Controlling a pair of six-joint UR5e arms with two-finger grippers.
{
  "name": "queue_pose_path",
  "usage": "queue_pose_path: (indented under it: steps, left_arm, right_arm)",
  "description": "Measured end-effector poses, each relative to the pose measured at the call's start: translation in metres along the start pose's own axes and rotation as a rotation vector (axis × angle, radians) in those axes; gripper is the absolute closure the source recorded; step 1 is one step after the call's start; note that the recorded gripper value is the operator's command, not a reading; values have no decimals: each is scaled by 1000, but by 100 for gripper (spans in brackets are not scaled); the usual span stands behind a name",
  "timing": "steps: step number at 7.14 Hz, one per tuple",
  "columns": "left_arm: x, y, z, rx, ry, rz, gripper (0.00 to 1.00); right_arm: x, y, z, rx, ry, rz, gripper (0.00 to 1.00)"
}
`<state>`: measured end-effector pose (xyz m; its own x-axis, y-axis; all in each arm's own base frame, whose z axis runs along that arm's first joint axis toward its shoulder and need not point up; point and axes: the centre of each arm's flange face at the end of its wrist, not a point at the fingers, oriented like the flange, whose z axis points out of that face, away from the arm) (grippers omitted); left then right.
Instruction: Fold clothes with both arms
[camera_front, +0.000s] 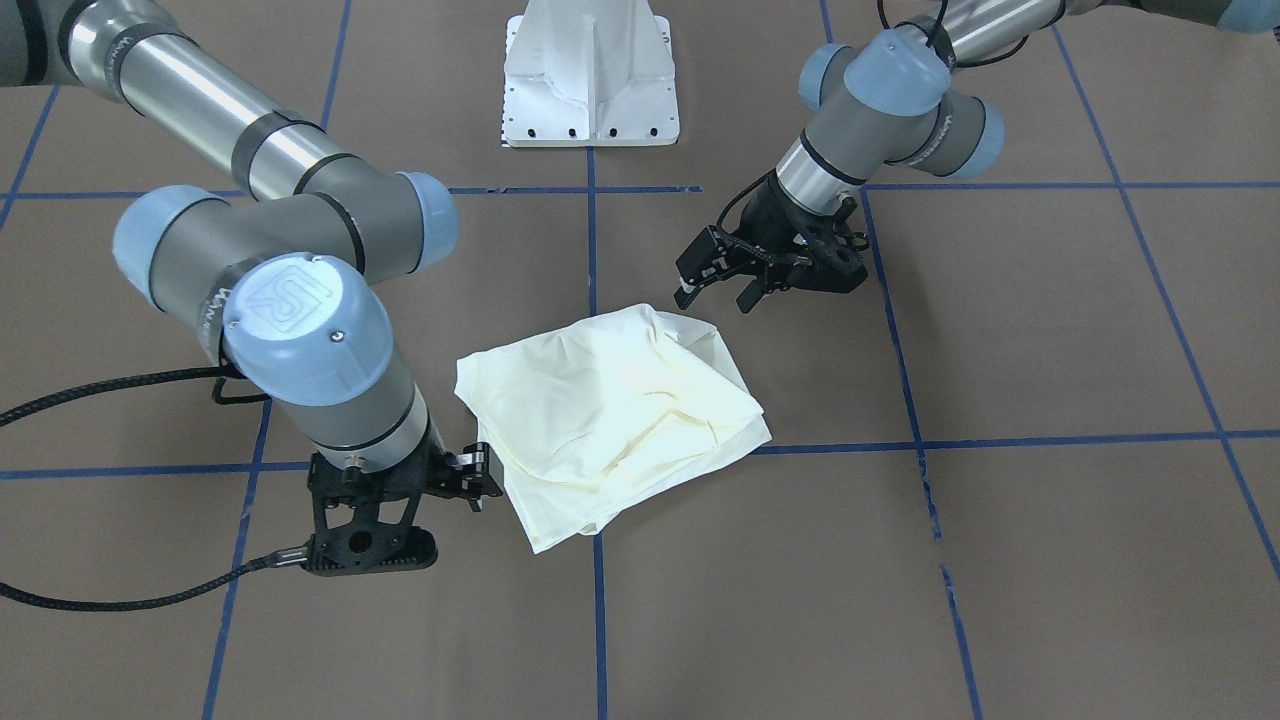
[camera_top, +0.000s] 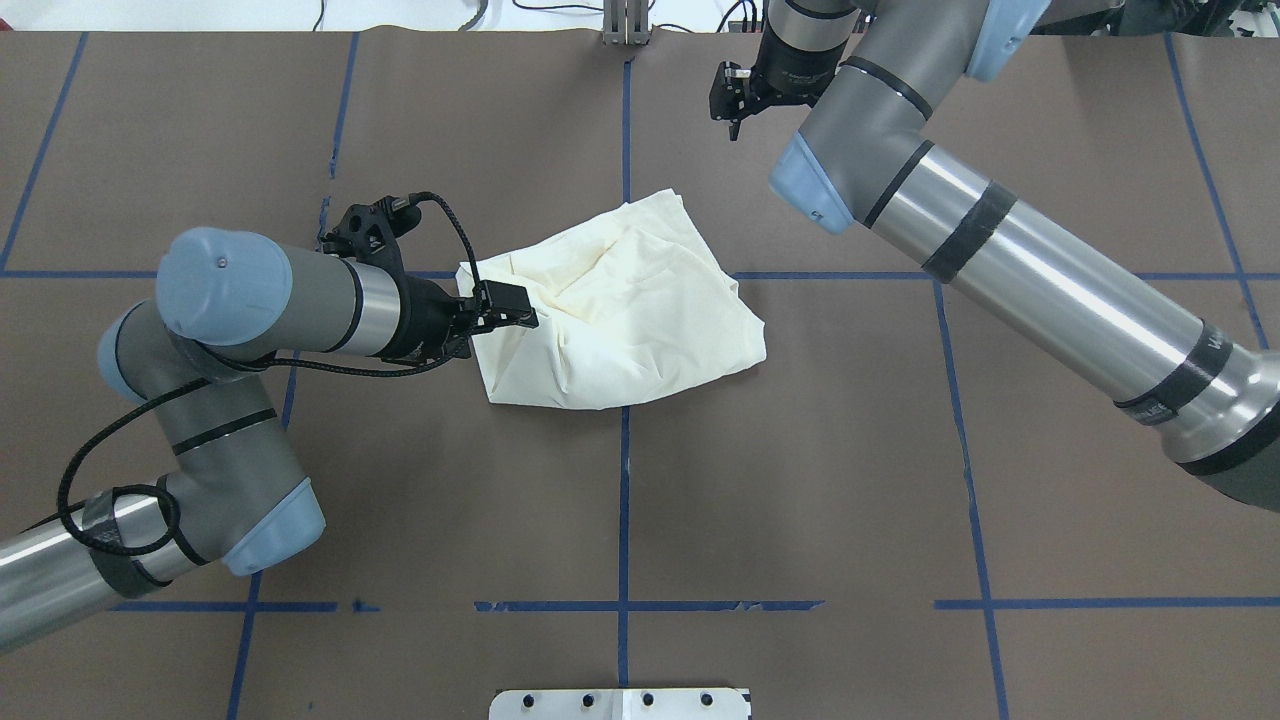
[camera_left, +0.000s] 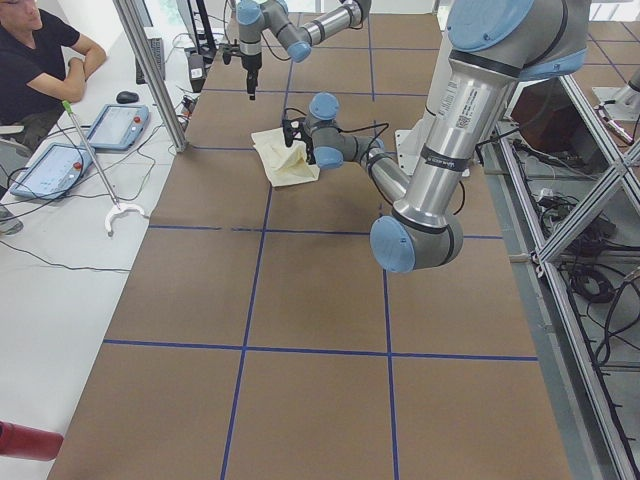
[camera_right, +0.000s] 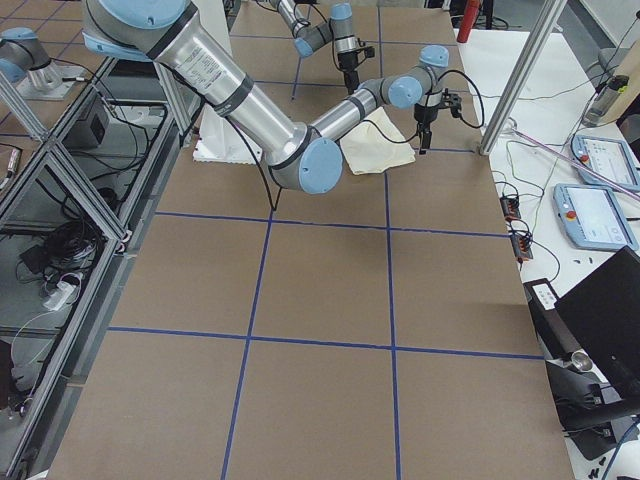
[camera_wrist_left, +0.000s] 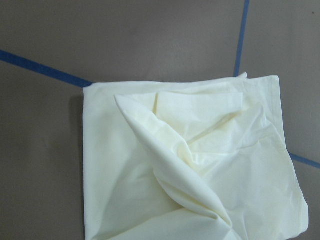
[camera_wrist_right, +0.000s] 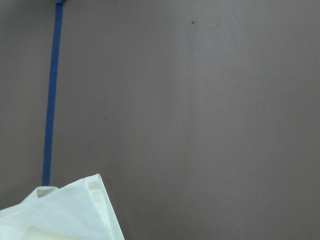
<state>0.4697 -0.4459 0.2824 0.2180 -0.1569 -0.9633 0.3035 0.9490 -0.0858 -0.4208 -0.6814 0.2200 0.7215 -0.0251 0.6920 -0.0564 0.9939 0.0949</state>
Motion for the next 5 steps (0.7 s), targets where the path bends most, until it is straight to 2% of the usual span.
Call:
queue_pose_path:
  steps: [2, 5]
  left_arm:
    - [-21, -8, 32, 32, 64, 21, 0]
    - [-6, -5, 39, 27, 128, 40, 0]
  right_arm:
    - [10, 1, -2, 2, -2, 1, 0]
    - [12, 2, -6, 2, 0, 4, 0]
